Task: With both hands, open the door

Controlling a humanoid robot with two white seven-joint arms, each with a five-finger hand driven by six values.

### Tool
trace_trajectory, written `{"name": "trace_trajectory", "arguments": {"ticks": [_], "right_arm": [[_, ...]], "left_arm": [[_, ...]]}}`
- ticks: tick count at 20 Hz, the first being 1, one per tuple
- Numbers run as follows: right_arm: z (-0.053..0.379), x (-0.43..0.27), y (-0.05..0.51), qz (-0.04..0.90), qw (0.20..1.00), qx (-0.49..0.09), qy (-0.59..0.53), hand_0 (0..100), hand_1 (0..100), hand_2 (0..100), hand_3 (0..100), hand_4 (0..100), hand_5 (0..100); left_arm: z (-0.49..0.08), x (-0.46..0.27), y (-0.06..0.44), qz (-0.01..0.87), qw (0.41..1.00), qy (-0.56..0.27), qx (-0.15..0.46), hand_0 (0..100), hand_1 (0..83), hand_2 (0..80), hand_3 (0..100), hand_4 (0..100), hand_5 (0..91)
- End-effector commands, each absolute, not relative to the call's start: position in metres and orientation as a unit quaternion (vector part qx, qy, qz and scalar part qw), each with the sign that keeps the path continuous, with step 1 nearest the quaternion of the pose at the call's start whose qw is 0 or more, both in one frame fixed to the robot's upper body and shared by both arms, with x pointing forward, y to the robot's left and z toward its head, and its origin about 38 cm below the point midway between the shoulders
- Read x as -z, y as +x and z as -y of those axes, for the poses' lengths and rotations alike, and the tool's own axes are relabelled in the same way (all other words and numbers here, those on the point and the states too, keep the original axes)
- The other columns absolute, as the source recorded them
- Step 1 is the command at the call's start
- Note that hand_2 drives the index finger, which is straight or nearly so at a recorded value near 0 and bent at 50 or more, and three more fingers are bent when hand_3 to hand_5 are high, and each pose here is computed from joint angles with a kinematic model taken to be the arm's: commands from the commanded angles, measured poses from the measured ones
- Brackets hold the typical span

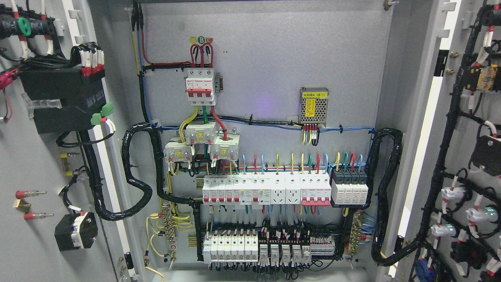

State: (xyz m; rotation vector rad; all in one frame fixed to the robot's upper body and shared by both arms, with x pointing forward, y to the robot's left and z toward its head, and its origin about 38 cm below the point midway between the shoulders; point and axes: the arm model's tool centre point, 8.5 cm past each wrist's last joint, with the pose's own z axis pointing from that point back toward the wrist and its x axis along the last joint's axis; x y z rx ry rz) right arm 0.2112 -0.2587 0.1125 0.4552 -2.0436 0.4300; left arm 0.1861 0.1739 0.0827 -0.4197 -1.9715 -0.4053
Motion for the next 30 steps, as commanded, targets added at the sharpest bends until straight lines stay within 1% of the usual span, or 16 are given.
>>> {"name": "trace_trajectory", "arguments": {"ticks": [1, 8, 15, 20, 22, 27, 30], "right_arm": [[0.3, -0.15, 0.205, 0.867, 0.436, -0.207, 0.123, 11, 0, 0, 0, 0, 0], [0.306, -0.173, 0.208, 0.892, 0.383, -0.216, 0.103, 11, 0, 0, 0, 0, 0], [0.307, -0.193, 0.223, 0.911, 0.336, -0.222, 0.094, 11, 0, 0, 0, 0, 0], [0.308, -0.201, 0.229, 0.915, 0.321, -0.226, 0.09, 11, 0, 0, 0, 0, 0], [0.316, -0.206, 0.231, 0.918, 0.316, -0.228, 0.074, 11, 0, 0, 0, 0, 0], [0.32, -0.207, 0.234, 0.918, 0.319, -0.225, 0.073, 11, 0, 0, 0, 0, 0], [0.326, -0.208, 0.235, 0.92, 0.325, -0.203, 0.084, 11, 0, 0, 0, 0, 0]], "left_arm": [[-0.19, -0.126, 0.193, 0.866, 0.451, -0.141, 0.166, 0, 0.0, 0.0, 0, 3, 0.0], [-0.213, -0.148, 0.19, 0.911, 0.369, -0.092, 0.162, 0, 0.0, 0.0, 0, 3, 0.0], [-0.229, -0.161, 0.197, 0.921, 0.346, -0.06, 0.167, 0, 0.0, 0.0, 0, 3, 0.0], [-0.244, -0.175, 0.204, 0.935, 0.316, -0.027, 0.162, 0, 0.0, 0.0, 0, 3, 0.0], [-0.246, -0.177, 0.206, 0.936, 0.311, -0.024, 0.162, 0, 0.0, 0.0, 0, 3, 0.0], [-0.251, -0.18, 0.204, 0.941, 0.298, -0.012, 0.16, 0, 0.0, 0.0, 0, 3, 0.0], [-0.258, -0.182, 0.202, 0.944, 0.291, -0.001, 0.156, 0, 0.0, 0.0, 0, 3, 0.0]]}}
